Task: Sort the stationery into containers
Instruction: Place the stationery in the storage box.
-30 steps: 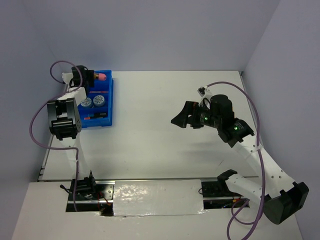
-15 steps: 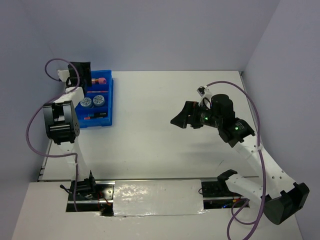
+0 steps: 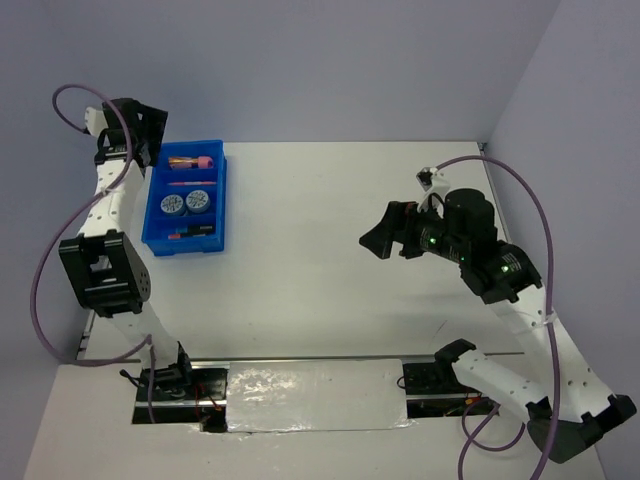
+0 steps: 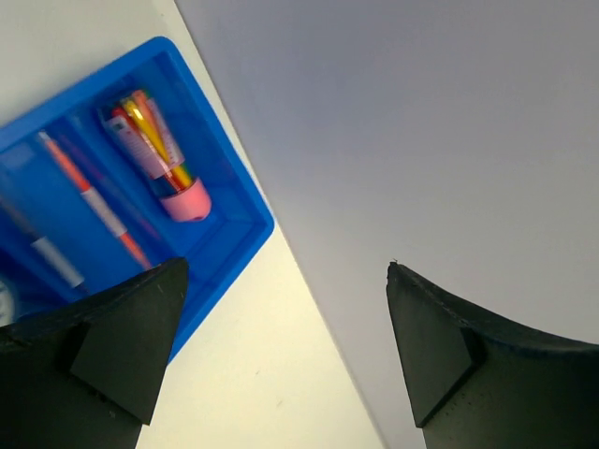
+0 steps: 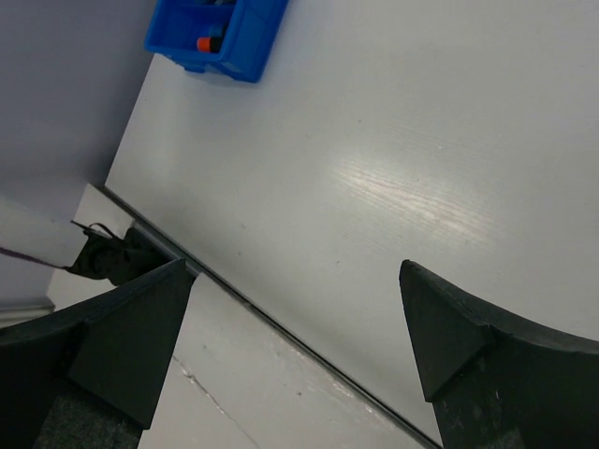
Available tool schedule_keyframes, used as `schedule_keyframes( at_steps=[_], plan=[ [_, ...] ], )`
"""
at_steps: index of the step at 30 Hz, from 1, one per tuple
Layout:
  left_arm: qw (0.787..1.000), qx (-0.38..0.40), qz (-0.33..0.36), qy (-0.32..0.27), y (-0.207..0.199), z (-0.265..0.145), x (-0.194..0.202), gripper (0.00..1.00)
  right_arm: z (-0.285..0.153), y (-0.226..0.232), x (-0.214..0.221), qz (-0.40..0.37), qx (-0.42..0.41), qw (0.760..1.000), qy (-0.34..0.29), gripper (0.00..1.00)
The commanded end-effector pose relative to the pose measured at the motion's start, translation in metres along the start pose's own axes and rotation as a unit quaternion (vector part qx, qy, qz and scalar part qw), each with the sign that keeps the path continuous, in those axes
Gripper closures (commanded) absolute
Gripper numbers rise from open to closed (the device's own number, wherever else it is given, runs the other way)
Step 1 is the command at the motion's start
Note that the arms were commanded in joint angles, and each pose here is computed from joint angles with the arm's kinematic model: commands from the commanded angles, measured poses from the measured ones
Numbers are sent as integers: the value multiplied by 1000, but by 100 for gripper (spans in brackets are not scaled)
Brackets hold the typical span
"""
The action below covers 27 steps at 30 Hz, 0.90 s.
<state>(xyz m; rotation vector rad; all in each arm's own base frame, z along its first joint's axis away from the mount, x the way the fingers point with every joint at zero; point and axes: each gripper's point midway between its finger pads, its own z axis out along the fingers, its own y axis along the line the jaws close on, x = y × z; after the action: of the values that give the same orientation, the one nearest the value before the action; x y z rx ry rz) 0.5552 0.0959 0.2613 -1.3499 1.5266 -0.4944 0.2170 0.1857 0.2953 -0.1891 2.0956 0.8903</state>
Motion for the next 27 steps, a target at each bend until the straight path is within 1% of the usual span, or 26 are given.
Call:
schedule_keyframes(
  at_steps=[1, 3, 4, 5, 6, 10, 14, 17, 22, 27],
  plan=[
    [996, -32, 77, 11, -2, -53, -15, 1, -30, -3, -12, -30, 42, 998, -18, 0],
    [992, -41, 117, 29, 6, -74, -14, 1, -44, -4, -19, -37, 61, 997, -32, 0],
    [991, -33, 123, 28, 2, -80, -16, 1, -46, -4, -16, -39, 61, 997, -29, 0],
    [990, -41, 131, 35, 8, -85, -16, 1, -51, -4, -19, -43, 66, 996, -35, 0],
    [989, -25, 138, 48, 3, -95, -13, 1, -54, -4, -19, -42, 69, 996, -37, 0],
    [981, -29, 169, 88, 14, -105, -5, 1, -62, 0, -17, -43, 58, 996, -46, 0],
    [979, -49, 171, 99, 28, -114, -1, 1, -59, 3, -10, -39, 41, 998, -41, 0],
    [980, -43, 168, 95, 29, -118, -1, 1, -58, 3, -11, -43, 40, 997, -44, 0],
    [978, -55, 160, 119, 39, -117, 9, 1, -58, 2, -9, -52, 39, 997, -39, 0],
    [977, -73, 157, 121, 54, -122, 13, 1, -54, -1, -5, -56, 41, 997, -29, 0]
  ],
)
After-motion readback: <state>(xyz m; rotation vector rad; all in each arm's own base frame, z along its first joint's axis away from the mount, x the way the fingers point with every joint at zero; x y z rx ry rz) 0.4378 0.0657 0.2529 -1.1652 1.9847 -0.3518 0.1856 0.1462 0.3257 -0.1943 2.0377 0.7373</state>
